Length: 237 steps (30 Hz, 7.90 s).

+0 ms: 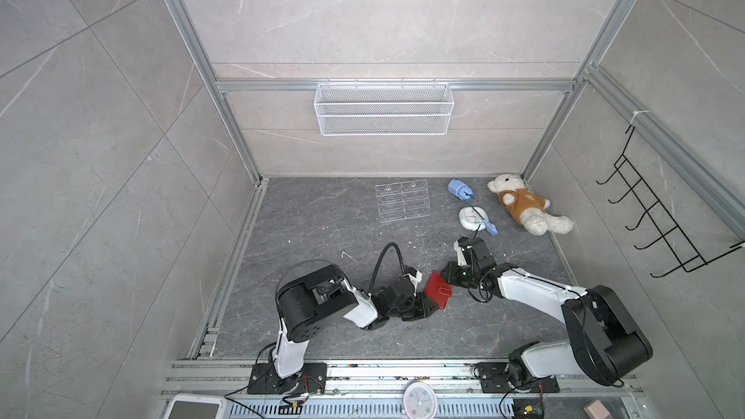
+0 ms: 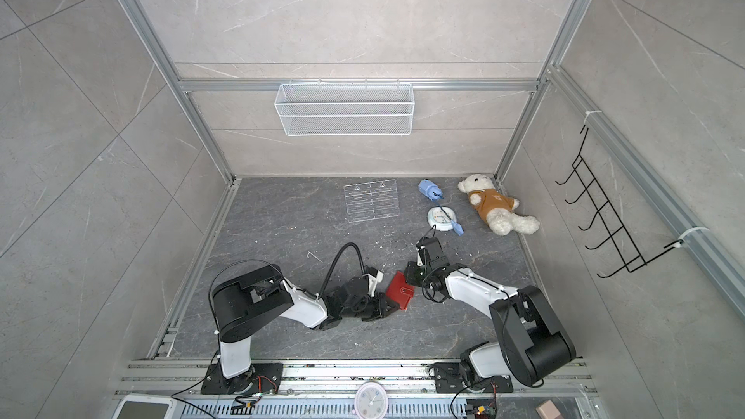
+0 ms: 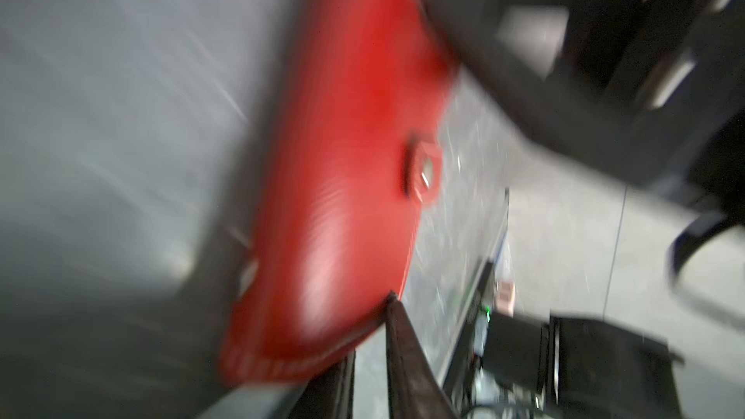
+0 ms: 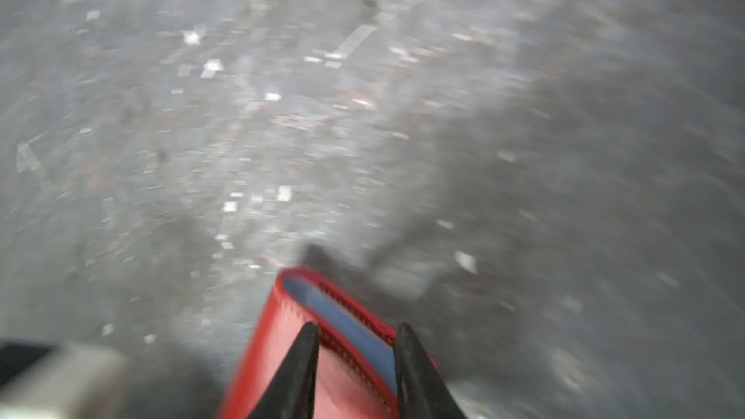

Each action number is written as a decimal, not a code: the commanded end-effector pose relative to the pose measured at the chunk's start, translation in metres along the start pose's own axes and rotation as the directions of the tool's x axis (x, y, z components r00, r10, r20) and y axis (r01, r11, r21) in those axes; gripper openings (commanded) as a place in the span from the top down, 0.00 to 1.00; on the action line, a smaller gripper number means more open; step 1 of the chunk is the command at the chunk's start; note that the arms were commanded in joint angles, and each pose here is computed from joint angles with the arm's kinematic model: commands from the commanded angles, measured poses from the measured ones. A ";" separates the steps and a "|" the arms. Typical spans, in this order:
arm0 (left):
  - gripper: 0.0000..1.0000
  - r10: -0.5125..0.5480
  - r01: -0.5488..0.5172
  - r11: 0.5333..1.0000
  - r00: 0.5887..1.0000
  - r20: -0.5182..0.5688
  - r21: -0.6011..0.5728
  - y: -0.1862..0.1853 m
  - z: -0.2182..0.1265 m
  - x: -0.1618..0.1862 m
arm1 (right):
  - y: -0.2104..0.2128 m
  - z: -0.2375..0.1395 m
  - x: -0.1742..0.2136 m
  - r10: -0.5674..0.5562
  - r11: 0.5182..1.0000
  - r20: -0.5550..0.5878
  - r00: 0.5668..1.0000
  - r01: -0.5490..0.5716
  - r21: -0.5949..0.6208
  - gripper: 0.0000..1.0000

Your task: Take the credit cards out of the card holder

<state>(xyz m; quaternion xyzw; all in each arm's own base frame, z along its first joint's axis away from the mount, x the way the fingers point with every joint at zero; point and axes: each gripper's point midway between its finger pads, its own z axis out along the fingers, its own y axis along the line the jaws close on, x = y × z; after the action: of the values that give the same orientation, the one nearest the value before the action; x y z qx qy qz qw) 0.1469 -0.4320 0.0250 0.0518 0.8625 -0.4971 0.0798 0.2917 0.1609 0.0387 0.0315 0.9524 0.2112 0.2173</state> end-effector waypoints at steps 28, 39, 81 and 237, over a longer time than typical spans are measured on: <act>0.43 0.069 -0.066 0.997 0.994 0.090 -0.030 -0.020 -0.064 -0.047 | -0.002 -0.067 0.067 0.225 0.964 -0.039 0.974 -0.228 -0.137 0.60; 0.44 -0.027 0.026 0.999 0.997 0.066 0.019 0.004 -0.035 -0.044 | -0.011 -0.040 0.086 0.247 0.957 -0.097 0.964 -0.258 -0.132 0.75; 0.94 -0.128 0.140 0.988 0.979 0.161 -0.065 0.071 -0.066 -0.018 | 0.057 -0.035 0.054 -0.155 0.965 -0.066 0.986 0.165 0.204 0.44; 0.43 0.753 -0.780 0.559 0.620 -0.220 -0.281 -0.017 -0.065 0.004 | -0.036 -0.014 0.079 -0.002 0.915 -0.057 0.998 0.025 0.403 0.68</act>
<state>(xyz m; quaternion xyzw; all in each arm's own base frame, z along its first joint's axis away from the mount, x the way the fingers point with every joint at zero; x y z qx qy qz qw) 0.1314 -0.3672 0.0590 0.3856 0.8575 -0.2469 0.2345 0.2234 0.1425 0.0152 0.0700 0.9774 0.0214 0.1984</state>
